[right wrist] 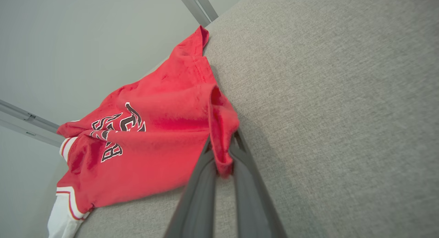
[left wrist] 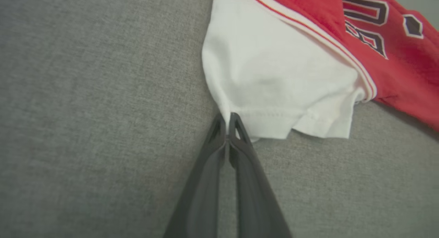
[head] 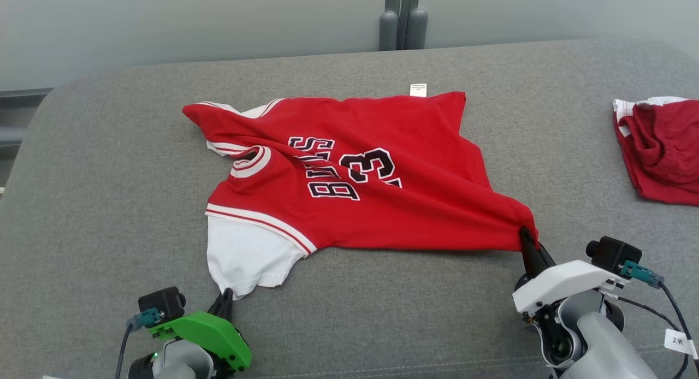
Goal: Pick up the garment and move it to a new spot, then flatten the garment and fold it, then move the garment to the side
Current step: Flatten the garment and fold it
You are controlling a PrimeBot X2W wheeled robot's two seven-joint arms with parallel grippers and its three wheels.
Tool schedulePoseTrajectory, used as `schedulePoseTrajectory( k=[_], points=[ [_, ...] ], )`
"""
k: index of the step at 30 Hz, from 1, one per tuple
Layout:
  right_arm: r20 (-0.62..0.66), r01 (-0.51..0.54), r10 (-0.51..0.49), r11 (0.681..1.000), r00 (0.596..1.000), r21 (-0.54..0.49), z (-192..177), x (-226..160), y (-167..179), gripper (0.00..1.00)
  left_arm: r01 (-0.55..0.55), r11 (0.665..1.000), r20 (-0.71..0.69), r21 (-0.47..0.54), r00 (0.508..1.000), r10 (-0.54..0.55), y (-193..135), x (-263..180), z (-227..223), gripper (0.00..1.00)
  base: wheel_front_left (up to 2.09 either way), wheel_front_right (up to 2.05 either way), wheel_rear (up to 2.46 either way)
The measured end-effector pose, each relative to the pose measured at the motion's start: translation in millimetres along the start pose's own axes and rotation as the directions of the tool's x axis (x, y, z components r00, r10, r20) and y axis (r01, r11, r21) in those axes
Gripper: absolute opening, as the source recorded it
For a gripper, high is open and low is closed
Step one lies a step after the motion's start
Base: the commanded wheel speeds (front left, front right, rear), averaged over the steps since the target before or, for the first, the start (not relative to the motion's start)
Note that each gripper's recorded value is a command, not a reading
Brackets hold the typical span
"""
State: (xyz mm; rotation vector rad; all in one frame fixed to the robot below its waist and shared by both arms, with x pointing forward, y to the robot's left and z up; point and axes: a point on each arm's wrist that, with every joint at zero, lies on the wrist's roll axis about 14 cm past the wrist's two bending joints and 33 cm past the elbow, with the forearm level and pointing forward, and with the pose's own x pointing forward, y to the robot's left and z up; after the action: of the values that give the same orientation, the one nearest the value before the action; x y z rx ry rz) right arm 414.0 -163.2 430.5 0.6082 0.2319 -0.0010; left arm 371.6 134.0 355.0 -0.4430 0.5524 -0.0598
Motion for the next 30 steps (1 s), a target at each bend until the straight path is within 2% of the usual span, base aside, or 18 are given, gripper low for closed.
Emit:
schedulePoseTrajectory(
  k=[7,12,18,22,27,30],
  points=[
    [0.037,-0.025,0.023,0.998,0.999,0.059,13.6,2.7,10.6,0.0,0.045,0.973,0.175,-0.225,0.985,-0.005,-8.7,2.6,45.3,0.0,0.0,0.0,0.0],
    [0.073,-0.091,0.083,0.99,0.994,0.111,34.8,5.2,30.3,0.0,0.203,0.934,0.364,-0.293,0.927,-0.088,-34.1,-7.0,109.7,0.0,0.0,0.0,0.0],
    [0.123,-0.219,0.207,0.971,0.971,0.095,76.8,4.9,67.0,0.0,0.402,0.882,0.543,-0.246,0.811,-0.218,-68.0,-40.3,183.9,0.0,0.0,0.0,0.0],
    [0.162,-0.307,0.298,0.951,0.941,0.037,114.3,-1.9,94.0,0.0,0.51,0.84,0.647,-0.182,0.706,-0.288,-93.7,-74.8,234.4,0.0,0.0,0.0,0.0],
    [0.205,-0.393,0.393,0.918,0.896,-0.045,158.8,-18.7,125.8,0.0,0.606,0.794,0.738,-0.05,0.558,-0.379,-134.0,-126.1,293.2,0.0,0.0,0.0,0.0],
    [0.221,-0.416,0.421,0.907,0.88,-0.07,174.6,-26.3,135.9,0.0,0.63,0.777,0.752,0.0,0.512,-0.415,-149.3,-143.3,309.4,0.0,0.0,0.0,0.0]
  ],
)
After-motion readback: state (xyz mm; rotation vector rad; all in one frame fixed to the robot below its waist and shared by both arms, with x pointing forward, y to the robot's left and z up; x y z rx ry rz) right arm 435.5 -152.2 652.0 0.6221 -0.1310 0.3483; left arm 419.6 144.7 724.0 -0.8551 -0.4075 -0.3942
